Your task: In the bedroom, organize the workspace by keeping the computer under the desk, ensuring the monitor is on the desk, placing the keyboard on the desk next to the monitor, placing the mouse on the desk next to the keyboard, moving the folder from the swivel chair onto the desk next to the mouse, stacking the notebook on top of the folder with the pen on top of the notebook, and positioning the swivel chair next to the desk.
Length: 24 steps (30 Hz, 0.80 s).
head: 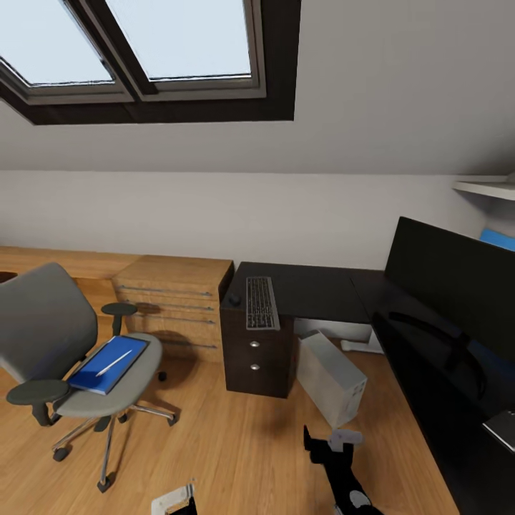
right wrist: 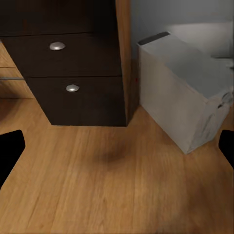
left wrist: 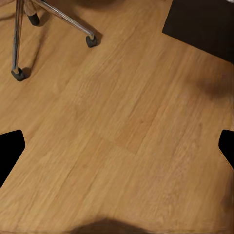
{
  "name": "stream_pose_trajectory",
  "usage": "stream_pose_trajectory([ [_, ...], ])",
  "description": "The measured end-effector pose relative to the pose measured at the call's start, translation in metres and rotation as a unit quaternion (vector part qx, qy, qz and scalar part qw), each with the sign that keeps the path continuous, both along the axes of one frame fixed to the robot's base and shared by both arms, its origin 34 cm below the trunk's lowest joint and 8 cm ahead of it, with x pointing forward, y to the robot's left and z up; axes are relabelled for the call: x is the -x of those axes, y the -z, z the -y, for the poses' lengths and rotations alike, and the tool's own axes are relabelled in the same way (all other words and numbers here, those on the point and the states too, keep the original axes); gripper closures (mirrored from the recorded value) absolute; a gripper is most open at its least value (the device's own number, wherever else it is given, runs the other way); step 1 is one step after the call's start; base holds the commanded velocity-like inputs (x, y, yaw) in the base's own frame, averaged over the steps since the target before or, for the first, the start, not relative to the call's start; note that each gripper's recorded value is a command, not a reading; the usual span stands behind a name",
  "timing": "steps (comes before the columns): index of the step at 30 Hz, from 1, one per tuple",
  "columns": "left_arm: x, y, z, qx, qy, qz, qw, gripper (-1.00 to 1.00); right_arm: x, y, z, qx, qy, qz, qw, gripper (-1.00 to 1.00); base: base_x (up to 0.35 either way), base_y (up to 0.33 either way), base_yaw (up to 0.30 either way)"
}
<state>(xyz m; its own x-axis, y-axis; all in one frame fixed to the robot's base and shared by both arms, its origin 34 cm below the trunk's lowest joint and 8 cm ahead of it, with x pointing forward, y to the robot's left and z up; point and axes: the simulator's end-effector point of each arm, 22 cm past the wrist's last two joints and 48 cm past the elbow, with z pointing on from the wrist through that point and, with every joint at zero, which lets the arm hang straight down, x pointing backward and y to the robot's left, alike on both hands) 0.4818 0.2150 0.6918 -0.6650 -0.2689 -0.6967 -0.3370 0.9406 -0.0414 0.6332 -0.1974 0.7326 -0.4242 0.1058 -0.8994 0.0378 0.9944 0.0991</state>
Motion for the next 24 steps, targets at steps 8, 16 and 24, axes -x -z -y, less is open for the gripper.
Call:
stream_pose_trajectory([
  [8,-0.041,-0.066,0.025,0.053,0.018,0.004,0.9984,-1.00,-0.072,-0.084,0.031,-0.010,0.050,0.021,0.9985,-1.00,0.000,0.000,0.000],
  [16,-0.061,-0.113,0.040,0.085,0.029,0.006,0.9959,-1.00,-0.075,-0.103,0.078,-0.019,0.131,-0.053,0.9898,-1.00,0.000,0.000,0.000],
  [24,-0.047,-0.098,0.032,0.069,0.027,-0.021,0.9970,-1.00,-0.068,-0.115,0.170,0.011,0.178,-0.058,0.9821,-1.00,0.000,0.000,0.000],
])
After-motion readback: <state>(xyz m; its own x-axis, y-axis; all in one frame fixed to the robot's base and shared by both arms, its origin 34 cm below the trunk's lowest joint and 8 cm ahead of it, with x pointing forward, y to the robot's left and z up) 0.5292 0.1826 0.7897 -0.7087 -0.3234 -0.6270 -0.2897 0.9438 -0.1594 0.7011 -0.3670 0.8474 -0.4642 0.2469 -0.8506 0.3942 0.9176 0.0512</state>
